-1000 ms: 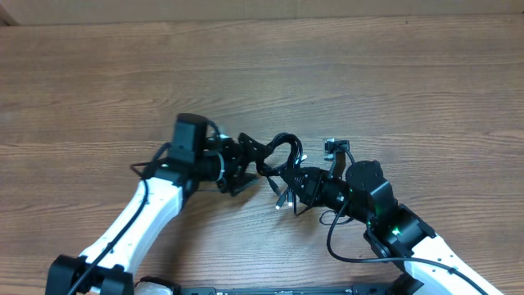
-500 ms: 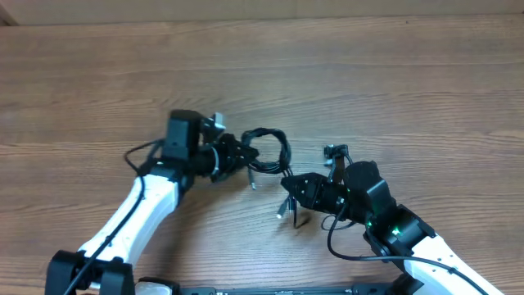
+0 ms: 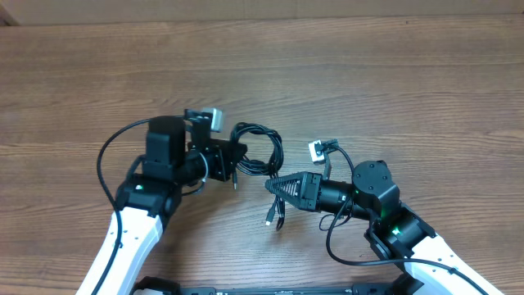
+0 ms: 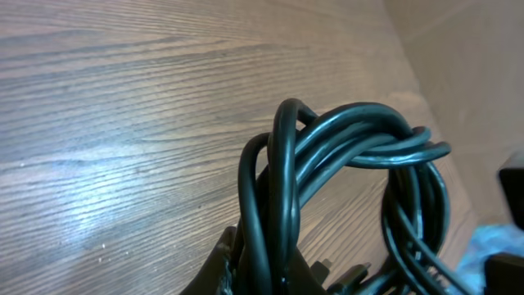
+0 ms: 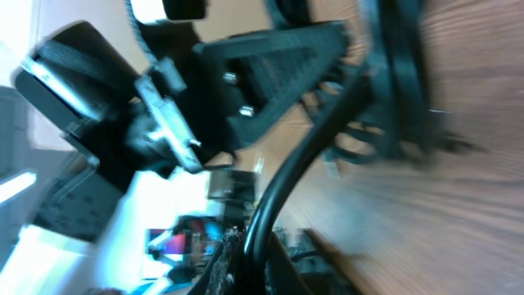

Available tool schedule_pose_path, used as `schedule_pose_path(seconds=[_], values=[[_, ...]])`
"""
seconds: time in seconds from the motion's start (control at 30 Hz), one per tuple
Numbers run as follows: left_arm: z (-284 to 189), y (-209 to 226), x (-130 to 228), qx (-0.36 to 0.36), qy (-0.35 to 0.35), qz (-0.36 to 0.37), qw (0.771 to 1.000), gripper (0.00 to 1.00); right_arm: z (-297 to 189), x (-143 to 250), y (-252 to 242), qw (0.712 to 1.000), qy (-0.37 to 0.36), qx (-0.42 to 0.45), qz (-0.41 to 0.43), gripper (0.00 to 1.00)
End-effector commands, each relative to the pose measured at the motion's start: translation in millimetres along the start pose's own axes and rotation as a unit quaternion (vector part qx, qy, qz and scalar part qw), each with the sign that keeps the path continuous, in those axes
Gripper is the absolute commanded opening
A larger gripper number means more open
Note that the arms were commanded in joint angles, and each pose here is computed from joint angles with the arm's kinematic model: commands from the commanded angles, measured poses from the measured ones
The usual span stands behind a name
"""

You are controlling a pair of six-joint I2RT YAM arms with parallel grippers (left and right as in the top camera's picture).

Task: Untangle cables

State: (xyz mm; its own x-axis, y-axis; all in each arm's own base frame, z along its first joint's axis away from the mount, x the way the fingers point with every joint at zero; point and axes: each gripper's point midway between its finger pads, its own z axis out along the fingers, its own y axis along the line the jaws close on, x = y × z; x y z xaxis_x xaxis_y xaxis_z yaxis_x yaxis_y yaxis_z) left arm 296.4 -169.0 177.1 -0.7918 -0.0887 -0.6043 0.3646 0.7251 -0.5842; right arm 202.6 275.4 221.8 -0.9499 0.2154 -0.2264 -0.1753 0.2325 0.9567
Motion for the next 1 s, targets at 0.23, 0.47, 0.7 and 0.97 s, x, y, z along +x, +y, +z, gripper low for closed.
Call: schedule_pose_path(seconds=[0.23,0.47,0.7,0.97], values=[[6.6,-32.5,14.4,0.038,0.029,0.057,0.997,0.04,-0.5,-36.6,-23.2,0.989,-0.108,0.05,0.091,0.04],[-4.5,-75.4,31.9,0.169,0.073,0.058,0.981,0.04,1.6,-56.2,-68.2,0.971,-0.168,0.123,0.113,0.04],[-12.7,-79.4,60.2,0.2,0.121,0.085,0.969,0.05,-6.8,-76.0,-85.0,0.957,-0.223,0.152,0.111,0.04],[-35.8,-114.3,69.3,0.326,0.125,0.131,0.928,0.04,-17.9,-90.6,-91.2,0.946,-0.257,0.161,0.114,0.04]])
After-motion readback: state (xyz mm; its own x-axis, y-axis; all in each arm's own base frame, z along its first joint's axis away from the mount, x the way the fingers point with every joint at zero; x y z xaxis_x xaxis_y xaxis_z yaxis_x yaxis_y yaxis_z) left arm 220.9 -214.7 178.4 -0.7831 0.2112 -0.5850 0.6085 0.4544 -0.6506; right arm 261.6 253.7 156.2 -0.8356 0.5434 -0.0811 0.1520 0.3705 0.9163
